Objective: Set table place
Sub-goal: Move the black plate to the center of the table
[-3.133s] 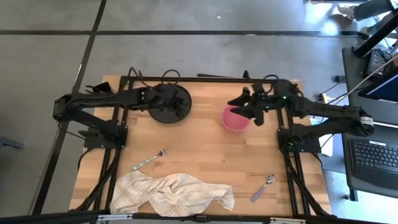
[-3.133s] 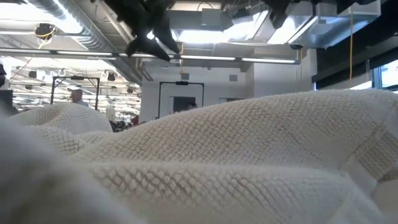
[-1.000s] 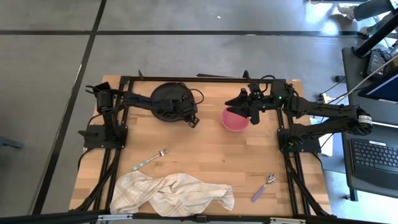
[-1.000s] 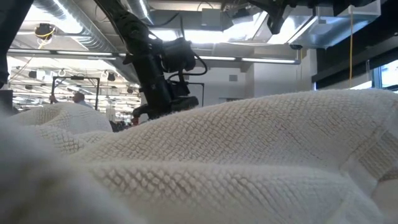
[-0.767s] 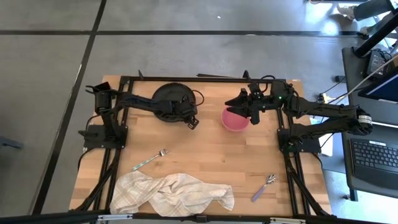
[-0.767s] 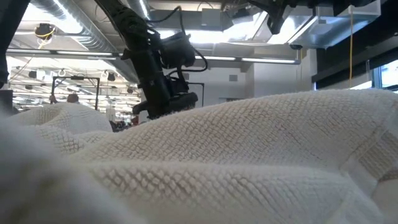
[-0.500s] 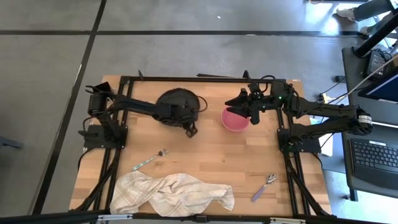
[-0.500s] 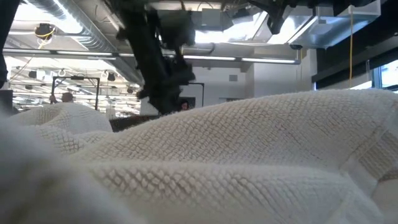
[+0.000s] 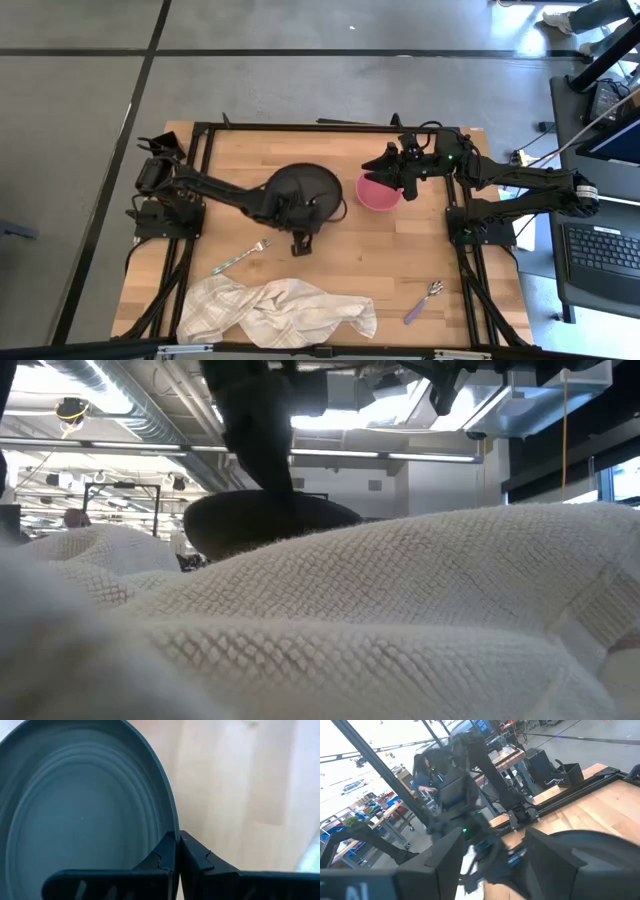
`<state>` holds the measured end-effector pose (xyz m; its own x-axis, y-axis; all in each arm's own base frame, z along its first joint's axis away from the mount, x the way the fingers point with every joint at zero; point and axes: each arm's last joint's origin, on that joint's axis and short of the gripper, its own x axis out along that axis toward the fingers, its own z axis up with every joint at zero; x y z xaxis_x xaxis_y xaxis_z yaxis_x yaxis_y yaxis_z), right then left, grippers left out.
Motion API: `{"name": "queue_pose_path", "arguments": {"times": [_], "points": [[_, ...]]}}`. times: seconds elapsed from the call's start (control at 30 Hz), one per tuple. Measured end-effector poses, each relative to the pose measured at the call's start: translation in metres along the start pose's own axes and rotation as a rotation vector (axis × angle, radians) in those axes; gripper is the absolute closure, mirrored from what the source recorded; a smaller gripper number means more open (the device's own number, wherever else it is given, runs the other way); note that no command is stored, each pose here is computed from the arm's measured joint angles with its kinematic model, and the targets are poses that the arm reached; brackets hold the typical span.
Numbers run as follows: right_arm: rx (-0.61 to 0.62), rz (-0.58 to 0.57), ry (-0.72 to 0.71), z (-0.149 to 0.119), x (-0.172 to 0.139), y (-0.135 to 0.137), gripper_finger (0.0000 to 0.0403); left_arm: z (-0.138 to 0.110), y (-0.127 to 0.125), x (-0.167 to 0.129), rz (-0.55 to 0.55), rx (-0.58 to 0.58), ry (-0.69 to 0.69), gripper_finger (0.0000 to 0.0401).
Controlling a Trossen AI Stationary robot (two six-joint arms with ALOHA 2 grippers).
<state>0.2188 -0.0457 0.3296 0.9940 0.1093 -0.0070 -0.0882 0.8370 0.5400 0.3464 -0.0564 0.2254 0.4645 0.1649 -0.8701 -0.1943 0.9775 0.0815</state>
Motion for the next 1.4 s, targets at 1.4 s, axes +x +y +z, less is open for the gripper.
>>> {"name": "queue_pose_path", "arguments": {"times": [1.4], "points": [[0.044, -0.069, 0.106, -0.011, -0.001, -0.006, 0.0191, -0.014, -0.078, 0.082, -0.074, -0.043, -0.109, 0.036]]}}
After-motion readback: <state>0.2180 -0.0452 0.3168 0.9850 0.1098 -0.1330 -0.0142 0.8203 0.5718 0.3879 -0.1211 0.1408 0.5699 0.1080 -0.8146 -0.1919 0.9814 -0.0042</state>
